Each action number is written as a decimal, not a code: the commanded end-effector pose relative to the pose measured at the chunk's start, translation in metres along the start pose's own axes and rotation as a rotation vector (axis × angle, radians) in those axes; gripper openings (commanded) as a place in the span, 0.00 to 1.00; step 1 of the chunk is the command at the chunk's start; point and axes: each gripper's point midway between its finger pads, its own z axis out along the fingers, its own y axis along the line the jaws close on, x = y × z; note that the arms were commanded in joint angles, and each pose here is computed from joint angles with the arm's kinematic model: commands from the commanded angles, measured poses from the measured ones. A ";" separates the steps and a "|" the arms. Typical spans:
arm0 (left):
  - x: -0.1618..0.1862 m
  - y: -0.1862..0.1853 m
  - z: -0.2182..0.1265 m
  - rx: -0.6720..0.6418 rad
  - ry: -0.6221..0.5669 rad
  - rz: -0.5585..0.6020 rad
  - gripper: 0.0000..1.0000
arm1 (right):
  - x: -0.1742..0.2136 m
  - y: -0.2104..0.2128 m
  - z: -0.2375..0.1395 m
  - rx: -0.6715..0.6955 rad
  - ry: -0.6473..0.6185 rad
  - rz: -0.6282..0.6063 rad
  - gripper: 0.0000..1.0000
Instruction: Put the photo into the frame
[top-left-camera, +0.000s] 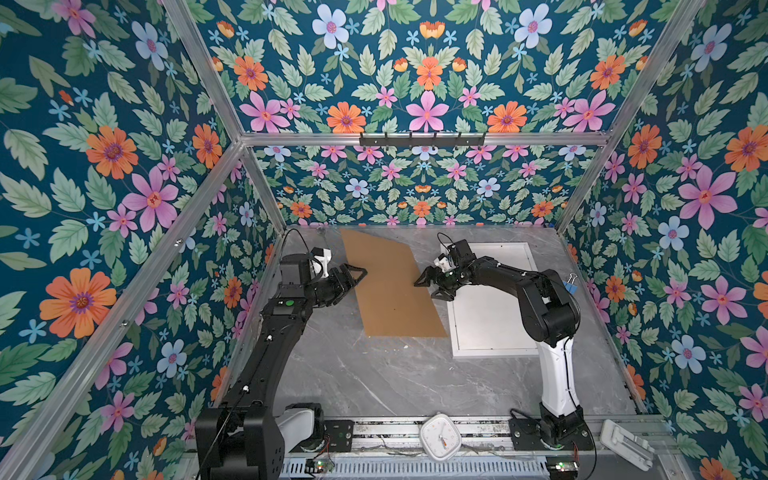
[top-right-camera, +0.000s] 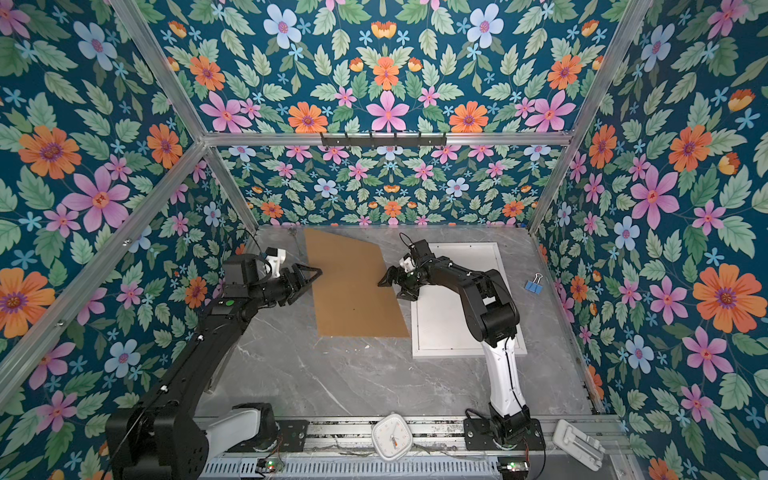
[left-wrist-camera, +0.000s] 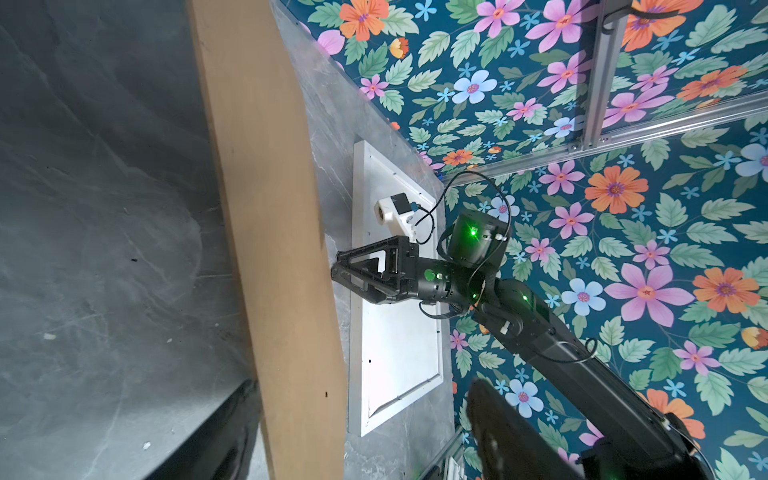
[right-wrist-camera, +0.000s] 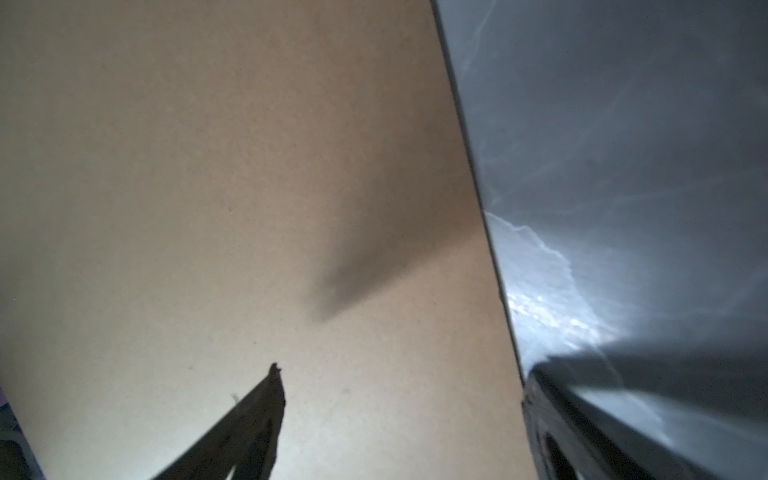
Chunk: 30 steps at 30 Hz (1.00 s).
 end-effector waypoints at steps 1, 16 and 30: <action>0.014 -0.011 0.002 0.082 0.076 -0.049 0.80 | 0.020 -0.018 0.005 0.044 0.073 0.094 0.89; 0.007 -0.020 0.005 0.160 0.039 -0.098 0.78 | 0.018 -0.019 0.003 0.032 0.070 0.099 0.89; 0.008 -0.013 0.010 0.157 0.047 -0.130 0.74 | 0.017 -0.020 0.003 0.025 0.069 0.102 0.89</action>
